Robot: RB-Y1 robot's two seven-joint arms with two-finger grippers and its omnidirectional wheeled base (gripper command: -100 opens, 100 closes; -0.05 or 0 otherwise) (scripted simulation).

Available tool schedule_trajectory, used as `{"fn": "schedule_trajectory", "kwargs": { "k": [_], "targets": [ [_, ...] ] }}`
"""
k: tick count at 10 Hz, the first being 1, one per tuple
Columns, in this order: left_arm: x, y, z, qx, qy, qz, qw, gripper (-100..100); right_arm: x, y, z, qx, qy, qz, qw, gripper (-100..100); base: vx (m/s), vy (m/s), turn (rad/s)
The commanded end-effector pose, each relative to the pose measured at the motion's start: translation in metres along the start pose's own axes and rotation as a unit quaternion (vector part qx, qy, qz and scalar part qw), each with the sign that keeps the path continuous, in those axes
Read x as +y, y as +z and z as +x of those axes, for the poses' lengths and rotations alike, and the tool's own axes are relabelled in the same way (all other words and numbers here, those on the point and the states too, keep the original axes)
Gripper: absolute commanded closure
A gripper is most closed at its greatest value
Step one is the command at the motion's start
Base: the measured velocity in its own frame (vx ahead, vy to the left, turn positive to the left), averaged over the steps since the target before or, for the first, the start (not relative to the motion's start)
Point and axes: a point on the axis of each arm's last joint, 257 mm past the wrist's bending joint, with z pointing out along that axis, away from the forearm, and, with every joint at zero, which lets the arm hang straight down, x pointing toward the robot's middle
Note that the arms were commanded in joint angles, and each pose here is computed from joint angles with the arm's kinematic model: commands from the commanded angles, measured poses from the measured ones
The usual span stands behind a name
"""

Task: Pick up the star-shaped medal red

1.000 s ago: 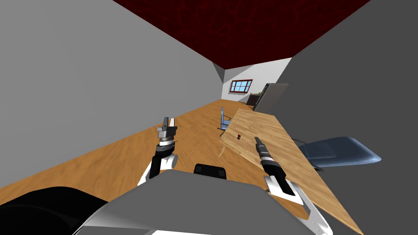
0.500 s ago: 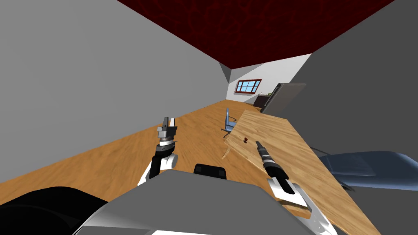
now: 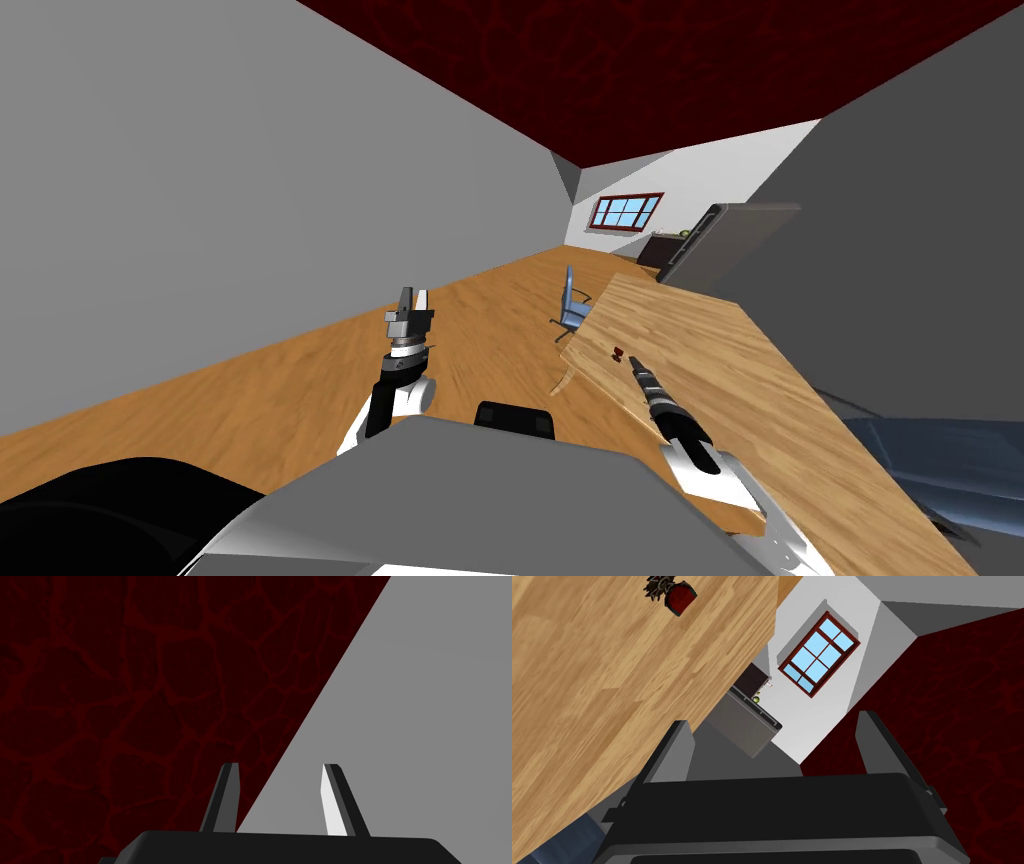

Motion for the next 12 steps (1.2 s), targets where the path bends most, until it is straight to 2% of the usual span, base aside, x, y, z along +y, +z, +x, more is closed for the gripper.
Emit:
{"fn": "schedule_trajectory", "kwargs": {
  "k": [1,2,3,4,5,6,8,10,11,12],
  "targets": [
    [0.0,0.0,0.0,0.0,0.0,0.0,1.0,0,-0.027,0.001,0.003,0.009,-0.016,0.034,0.9993,-100,0.041,0.019,0.186],
    [0.0,0.0,0.0,0.0,0.0,0.0,1.0,0,-0.044,0.001,0.006,0.017,-0.03,0.057,0.9978,-100,0.067,0.03,0.259],
    [0.0,0.0,0.0,0.0,0.0,0.0,1.0,0,-0.049,0.0,0.006,0.018,-0.03,0.062,0.9975,-100,0.053,0.019,0.085],
    [0.0,0.0,0.0,0.0,0.0,0.0,1.0,0,-0.068,-0.001,0.009,0.027,-0.043,0.088,0.9948,-100,0.046,0.015,0.147],
    [0.0,0.0,0.0,0.0,0.0,0.0,1.0,0,-0.071,-0.002,0.009,0.027,-0.044,0.091,0.9946,-100,0.036,0.006,0.09],
    [0.0,0.0,0.0,0.0,0.0,0.0,1.0,0,-0.088,-0.004,0.012,0.036,-0.057,0.115,0.9911,-100,0.041,0.005,0.155],
    [0.0,0.0,0.0,0.0,0.0,0.0,1.0,0,-0.092,-0.005,0.012,0.036,-0.057,0.119,0.9906,-100,0.025,0.0,0.029],
    [0.0,0.0,0.0,0.0,0.0,0.0,1.0,0,-0.134,-0.015,0.016,0.053,-0.085,0.173,0.9798,-100,0.048,-0.002,0.187],
    [0.0,0.0,0.0,0.0,0.0,0.0,1.0,0,-0.134,-0.015,0.016,0.053,-0.085,0.173,0.9798,-100,0.055,-0.012,0.088],
    [0.0,0.0,0.0,0.0,0.0,0.0,1.0,0,-0.153,-0.021,0.017,0.061,-0.099,0.199,0.9731,-100,0.053,-0.016,0.12]
  ]
}}
